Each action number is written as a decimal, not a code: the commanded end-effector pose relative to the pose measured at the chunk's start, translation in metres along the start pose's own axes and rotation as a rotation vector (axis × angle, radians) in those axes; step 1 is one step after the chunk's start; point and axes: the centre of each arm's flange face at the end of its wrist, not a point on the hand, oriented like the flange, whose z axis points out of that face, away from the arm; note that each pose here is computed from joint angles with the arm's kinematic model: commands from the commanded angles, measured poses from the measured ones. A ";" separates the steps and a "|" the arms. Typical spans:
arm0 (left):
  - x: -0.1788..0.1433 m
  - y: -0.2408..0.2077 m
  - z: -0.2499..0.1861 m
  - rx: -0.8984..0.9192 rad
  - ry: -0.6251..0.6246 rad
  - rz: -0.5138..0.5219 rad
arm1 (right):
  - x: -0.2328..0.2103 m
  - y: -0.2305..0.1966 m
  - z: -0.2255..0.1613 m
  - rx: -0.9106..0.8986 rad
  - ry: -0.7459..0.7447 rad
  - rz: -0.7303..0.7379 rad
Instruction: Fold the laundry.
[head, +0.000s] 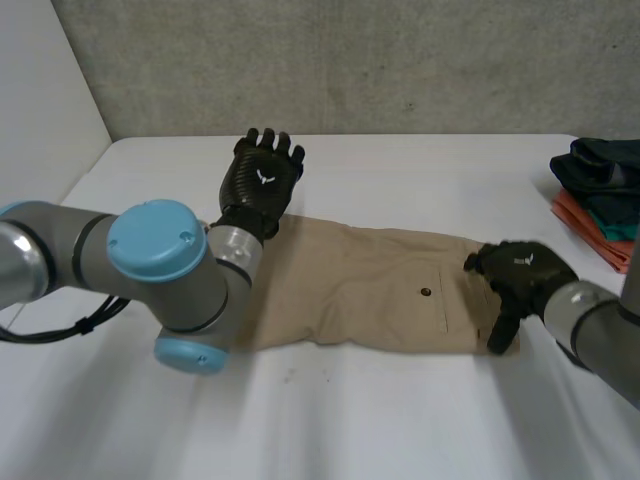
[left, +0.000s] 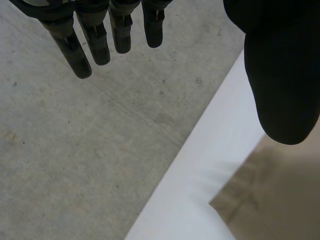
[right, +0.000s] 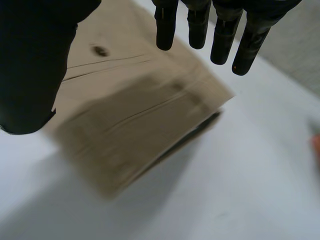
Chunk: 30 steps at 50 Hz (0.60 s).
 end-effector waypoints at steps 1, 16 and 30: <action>0.006 0.006 -0.015 -0.037 0.032 -0.030 | -0.003 0.023 0.008 0.042 -0.011 0.016; 0.013 0.002 -0.019 -0.030 0.053 -0.036 | 0.005 0.047 0.038 0.029 0.074 -0.053; -0.009 -0.021 -0.033 0.003 0.022 -0.042 | 0.063 0.020 -0.002 -0.017 0.215 -0.302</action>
